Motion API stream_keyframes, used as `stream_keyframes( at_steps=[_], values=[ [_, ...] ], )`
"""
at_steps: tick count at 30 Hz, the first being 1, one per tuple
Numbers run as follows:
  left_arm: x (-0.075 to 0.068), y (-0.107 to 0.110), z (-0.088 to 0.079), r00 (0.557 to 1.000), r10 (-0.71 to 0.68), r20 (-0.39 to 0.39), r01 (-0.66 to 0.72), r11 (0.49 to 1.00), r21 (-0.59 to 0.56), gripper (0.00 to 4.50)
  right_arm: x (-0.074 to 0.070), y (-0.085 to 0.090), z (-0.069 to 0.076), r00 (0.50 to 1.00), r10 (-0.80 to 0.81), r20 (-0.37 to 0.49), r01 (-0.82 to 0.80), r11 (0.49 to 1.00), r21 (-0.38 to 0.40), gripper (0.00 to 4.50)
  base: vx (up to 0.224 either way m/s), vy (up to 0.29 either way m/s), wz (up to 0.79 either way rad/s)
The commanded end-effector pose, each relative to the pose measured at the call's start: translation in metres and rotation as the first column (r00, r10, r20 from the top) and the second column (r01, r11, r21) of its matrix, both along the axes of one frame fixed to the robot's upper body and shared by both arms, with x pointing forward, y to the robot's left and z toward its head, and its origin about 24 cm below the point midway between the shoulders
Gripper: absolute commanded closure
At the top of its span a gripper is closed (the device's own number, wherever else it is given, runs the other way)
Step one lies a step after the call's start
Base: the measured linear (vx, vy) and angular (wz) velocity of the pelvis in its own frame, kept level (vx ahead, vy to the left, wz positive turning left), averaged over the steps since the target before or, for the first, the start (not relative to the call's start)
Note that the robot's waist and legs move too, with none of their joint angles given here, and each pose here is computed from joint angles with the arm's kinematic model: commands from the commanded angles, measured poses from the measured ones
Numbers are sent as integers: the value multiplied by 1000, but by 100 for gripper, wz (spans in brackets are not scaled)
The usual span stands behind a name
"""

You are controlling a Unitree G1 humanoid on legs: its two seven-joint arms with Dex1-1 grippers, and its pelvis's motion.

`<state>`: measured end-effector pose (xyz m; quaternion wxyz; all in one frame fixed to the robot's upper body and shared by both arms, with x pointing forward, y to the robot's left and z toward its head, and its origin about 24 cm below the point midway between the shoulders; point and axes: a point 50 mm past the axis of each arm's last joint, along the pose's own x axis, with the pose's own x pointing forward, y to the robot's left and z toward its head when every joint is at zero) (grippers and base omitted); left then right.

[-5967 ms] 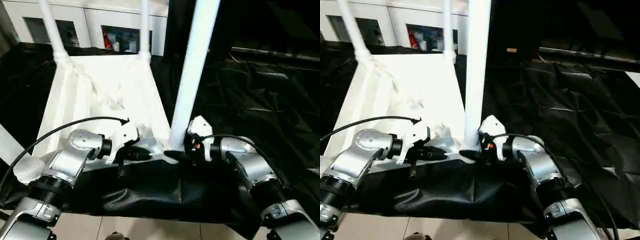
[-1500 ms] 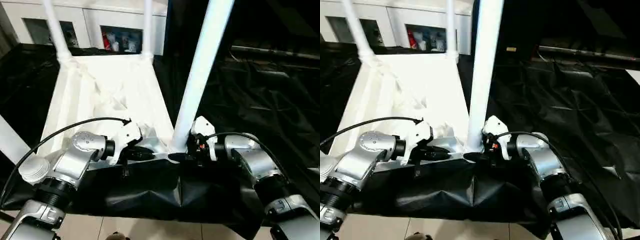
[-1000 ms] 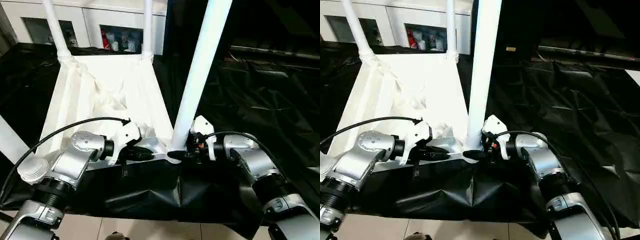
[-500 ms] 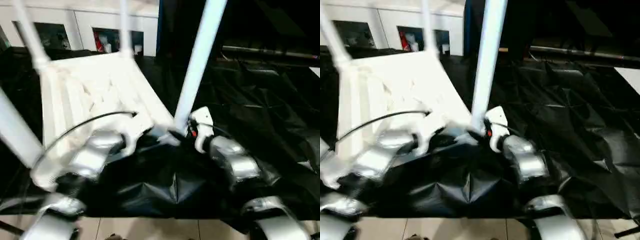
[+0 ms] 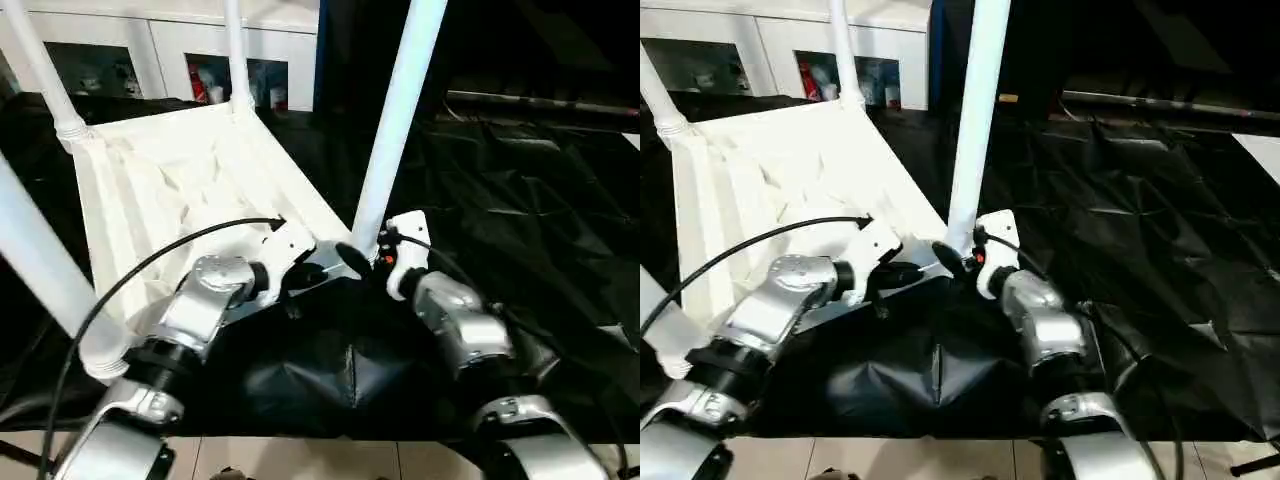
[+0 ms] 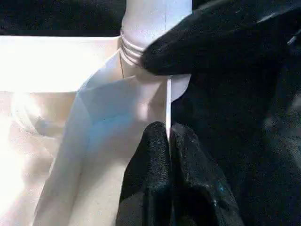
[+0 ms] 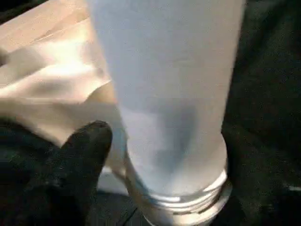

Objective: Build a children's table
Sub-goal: Rotate leg to tighten

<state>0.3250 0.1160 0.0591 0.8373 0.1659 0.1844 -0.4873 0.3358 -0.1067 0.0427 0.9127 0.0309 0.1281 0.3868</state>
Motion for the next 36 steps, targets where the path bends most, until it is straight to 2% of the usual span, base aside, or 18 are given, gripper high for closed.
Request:
stream_keyframes(
  at_steps=[1,3,4,6,9,16,17,20,21,24,27,29,31,34,36],
  values=[
    [-9,-8,-7,996,-86,-36,85,996,-32,450,-7,16,13,978,200,53,-200,980,-9,56,0,0,0],
    [-14,0,-5,988,-148,-46,146,989,-36,450,-15,4,16,944,328,46,-325,944,-65,56,0,0,0],
    [-15,2,-4,986,-162,-46,160,986,-36,450,-16,1,16,935,352,42,-348,934,-77,56,0,0,0],
    [-21,10,-1,972,-225,-69,223,974,-43,450,-21,-10,15,903,428,24,-420,895,-150,56,0,0,0],
    [-27,17,0,956,-275,-99,270,961,-58,450,-22,-14,14,895,445,20,-434,881,-190,56,0,0,0],
    [-32,25,1,946,-297,-128,291,955,-64,450,-24,-11,15,883,470,12,-461,870,-175,56,0,0,0],
    [-32,25,1,946,-296,-129,290,955,-63,450,-24,-10,14,880,475,9,-466,867,-174,72,0,0,0],
    [-32,26,1,947,-294,-128,288,955,-63,450,-24,-9,13,879,477,0,-470,866,-174,72,0,0,0],
    [-31,26,2,947,-294,-127,288,956,-62,450,-24,-9,12,879,476,-1,-469,865,-177,106,0,0,0],
    [-31,26,2,949,-291,-125,285,957,-60,450,-24,-9,11,879,477,-3,-469,864,-181,116,0,0,0],
    [-30,26,2,950,-287,-122,282,958,-58,450,-23,-9,11,880,475,-3,-468,865,-182,156,0,0,0],
    [-29,26,2,951,-285,-122,280,958,-57,450,-23,-9,11,881,473,-2,-466,866,-180,161,0,0,0],
    [-28,26,3,955,-274,-116,269,962,-52,450,-22,-9,11,891,454,2,-447,878,-170,178,0,0,0],
    [-27,26,3,960,-258,-111,254,966,-49,450,-21,-9,10,903,429,5,-423,892,-161,180,0,0,0],
    [-22,22,2,973,-214,-92,210,976,-52,450,-15,-5,6,955,297,19,-293,948,-123,183,0,0,0]
  ],
)
